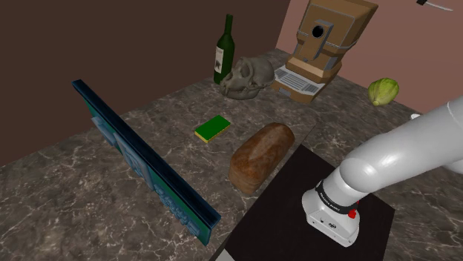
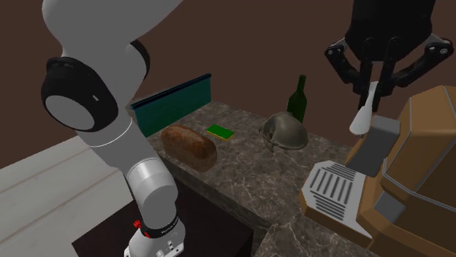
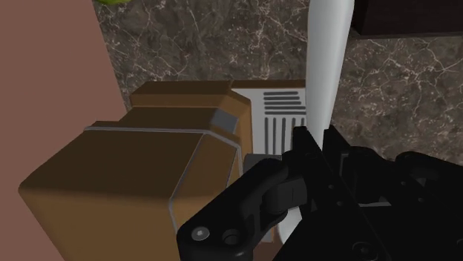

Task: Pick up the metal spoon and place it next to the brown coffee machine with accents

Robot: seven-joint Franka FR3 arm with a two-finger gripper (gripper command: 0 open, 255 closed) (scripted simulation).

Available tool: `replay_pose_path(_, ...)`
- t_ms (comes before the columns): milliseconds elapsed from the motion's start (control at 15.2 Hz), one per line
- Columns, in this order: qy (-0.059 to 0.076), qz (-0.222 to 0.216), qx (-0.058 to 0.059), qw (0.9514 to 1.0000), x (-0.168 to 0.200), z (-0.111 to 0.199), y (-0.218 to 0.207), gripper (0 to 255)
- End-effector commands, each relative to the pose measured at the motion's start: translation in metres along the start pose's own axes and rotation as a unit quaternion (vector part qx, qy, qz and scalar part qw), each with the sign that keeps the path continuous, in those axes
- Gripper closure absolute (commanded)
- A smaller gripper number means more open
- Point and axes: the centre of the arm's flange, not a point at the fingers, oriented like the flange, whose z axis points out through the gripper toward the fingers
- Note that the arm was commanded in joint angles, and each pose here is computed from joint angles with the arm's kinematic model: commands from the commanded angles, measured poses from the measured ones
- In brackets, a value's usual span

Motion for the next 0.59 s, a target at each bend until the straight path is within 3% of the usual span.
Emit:
replay_pose_path(0,0.0,0.0,0.0,1.0,-0.003,0.009,0.001,255)
replay_pose_path(528,0.0,0.0,0.0,1.0,-0.009,0.05,-0.005,255)
